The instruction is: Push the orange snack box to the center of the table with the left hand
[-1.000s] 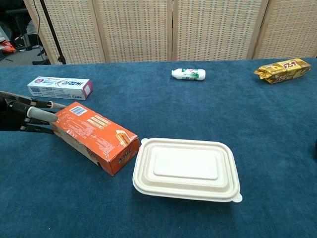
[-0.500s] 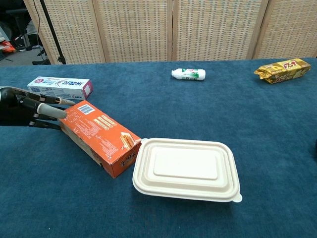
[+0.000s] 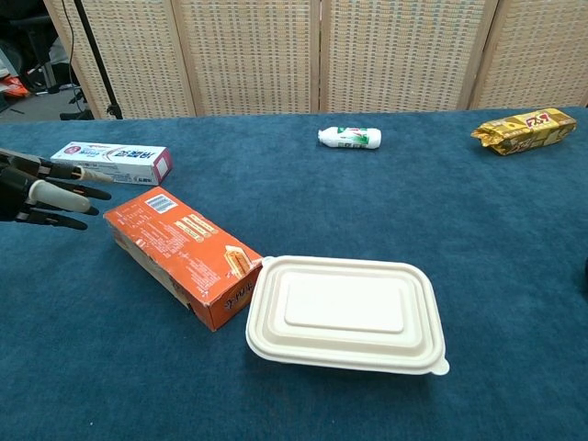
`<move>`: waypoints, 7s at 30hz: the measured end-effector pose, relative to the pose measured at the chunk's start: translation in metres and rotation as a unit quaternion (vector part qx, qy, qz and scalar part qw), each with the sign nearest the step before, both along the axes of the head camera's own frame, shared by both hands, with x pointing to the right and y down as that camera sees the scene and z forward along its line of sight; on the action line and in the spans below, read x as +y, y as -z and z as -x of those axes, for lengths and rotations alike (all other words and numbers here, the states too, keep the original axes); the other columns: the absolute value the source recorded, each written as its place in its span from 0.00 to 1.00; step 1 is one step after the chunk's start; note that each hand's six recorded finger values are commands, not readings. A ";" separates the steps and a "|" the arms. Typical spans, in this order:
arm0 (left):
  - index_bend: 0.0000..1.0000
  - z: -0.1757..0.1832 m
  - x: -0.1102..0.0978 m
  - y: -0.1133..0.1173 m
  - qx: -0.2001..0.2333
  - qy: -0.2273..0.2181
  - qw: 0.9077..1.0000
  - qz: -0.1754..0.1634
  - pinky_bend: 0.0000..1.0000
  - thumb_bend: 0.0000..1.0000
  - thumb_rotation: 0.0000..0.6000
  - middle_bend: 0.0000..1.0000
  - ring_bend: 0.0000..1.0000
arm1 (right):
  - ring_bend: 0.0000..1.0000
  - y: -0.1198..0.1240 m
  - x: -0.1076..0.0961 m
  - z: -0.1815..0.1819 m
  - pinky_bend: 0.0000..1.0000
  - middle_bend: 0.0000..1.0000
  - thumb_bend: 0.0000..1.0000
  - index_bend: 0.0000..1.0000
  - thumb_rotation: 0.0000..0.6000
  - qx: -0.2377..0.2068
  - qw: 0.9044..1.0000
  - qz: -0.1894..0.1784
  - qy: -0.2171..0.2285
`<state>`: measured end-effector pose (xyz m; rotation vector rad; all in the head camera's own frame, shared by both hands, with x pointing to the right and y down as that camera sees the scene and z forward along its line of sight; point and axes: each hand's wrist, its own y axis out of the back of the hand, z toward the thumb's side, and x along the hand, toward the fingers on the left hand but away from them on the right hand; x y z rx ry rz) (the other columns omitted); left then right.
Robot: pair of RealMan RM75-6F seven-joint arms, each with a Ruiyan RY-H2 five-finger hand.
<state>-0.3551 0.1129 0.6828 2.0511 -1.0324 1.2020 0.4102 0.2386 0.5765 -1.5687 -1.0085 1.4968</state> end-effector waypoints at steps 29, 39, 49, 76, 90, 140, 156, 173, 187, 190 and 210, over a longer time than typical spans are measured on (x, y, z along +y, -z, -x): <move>0.00 -0.035 0.033 0.036 -0.015 -0.179 0.977 -0.118 0.00 0.02 1.00 0.00 0.00 | 0.00 0.000 0.001 0.001 0.00 0.00 0.05 0.02 1.00 -0.003 1.000 0.001 0.000; 0.00 -0.062 0.024 0.038 -0.136 -0.327 0.888 -0.294 0.00 0.04 1.00 0.00 0.00 | 0.00 0.001 0.000 -0.001 0.00 0.00 0.05 0.02 1.00 -0.004 1.000 0.000 -0.002; 0.00 -0.097 0.024 0.041 -0.233 -0.422 0.785 -0.390 0.00 0.06 1.00 0.00 0.00 | 0.00 -0.001 -0.003 -0.007 0.00 0.00 0.05 0.02 1.00 -0.003 1.000 0.002 -0.012; 0.00 -0.160 0.047 0.003 -0.187 -0.507 0.757 -0.367 0.00 0.06 1.00 0.00 0.00 | 0.00 -0.008 -0.009 -0.019 0.00 0.00 0.05 0.02 1.00 -0.001 0.999 0.005 -0.036; 0.00 -0.159 0.027 -0.012 -0.224 -0.495 0.755 -0.367 0.00 0.10 1.00 0.00 0.00 | 0.00 -0.012 -0.010 -0.022 0.00 0.00 0.05 0.02 1.00 -0.001 0.999 0.011 -0.040; 0.00 -0.179 -0.044 -0.048 -0.294 -0.398 0.795 -0.351 0.00 0.12 1.00 0.00 0.00 | 0.00 -0.027 -0.013 -0.033 0.00 0.00 0.05 0.02 1.00 0.001 0.998 0.034 -0.056; 0.00 -0.157 -0.038 -0.001 -0.233 -0.308 0.866 -0.319 0.00 0.11 1.00 0.00 0.00 | 0.00 -0.023 -0.012 -0.031 0.00 0.00 0.05 0.02 1.00 -0.001 0.998 0.027 -0.051; 0.00 -0.051 -0.018 0.087 -0.104 -0.040 0.989 -0.096 0.00 0.10 1.00 0.00 0.00 | 0.00 -0.020 -0.010 -0.022 0.00 0.00 0.05 0.02 1.00 -0.005 0.999 0.023 -0.038; 0.00 0.023 -0.011 0.064 -0.128 0.009 0.991 -0.042 0.00 0.10 1.00 0.00 0.00 | 0.00 -0.023 -0.009 -0.018 0.00 0.00 0.05 0.02 1.00 0.000 0.999 0.028 -0.032; 0.00 0.038 -0.014 0.058 -0.140 0.014 0.989 -0.041 0.00 0.10 1.00 0.00 0.00 | 0.00 -0.023 -0.009 -0.018 0.00 0.00 0.05 0.02 1.00 0.000 0.999 0.028 -0.031; 0.00 0.035 -0.015 -0.009 -0.104 0.036 0.994 -0.004 0.00 0.10 1.00 0.00 0.00 | 0.00 -0.023 -0.008 -0.017 0.00 0.00 0.05 0.02 1.00 0.002 0.999 0.027 -0.029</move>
